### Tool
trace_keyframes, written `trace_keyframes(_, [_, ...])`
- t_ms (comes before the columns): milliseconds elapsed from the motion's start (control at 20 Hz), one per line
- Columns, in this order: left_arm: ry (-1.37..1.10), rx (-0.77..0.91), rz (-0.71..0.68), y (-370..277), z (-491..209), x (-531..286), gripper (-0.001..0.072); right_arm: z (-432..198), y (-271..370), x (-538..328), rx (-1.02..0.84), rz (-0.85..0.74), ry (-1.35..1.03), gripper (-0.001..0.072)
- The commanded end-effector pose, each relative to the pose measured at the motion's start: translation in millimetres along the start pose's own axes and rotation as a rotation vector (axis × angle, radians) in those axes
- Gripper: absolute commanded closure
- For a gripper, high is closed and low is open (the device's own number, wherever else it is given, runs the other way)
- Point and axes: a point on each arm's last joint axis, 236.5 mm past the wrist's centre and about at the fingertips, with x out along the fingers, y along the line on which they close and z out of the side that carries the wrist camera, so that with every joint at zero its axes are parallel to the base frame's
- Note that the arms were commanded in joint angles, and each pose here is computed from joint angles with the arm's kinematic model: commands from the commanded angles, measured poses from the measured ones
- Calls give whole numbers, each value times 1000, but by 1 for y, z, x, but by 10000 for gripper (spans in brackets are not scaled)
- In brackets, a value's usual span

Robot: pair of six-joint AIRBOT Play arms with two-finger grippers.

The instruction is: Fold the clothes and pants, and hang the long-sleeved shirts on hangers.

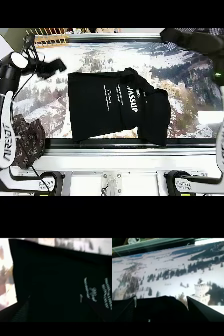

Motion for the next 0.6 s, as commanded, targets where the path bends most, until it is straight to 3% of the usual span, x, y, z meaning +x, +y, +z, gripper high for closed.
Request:
trace_keyframes(0, [262,-13,199,59,-105,-14,19,-22,-7,-73,-79,-81,96,36])
trace_keyframes(250, [536,-163,147,68,-289,-7,19,-80,-3,-138,-92,-82,153,36])
trace_keyframes(550, [472,-370,25,46,-340,6,19,-105,1,-174,-91,-76,133,36])
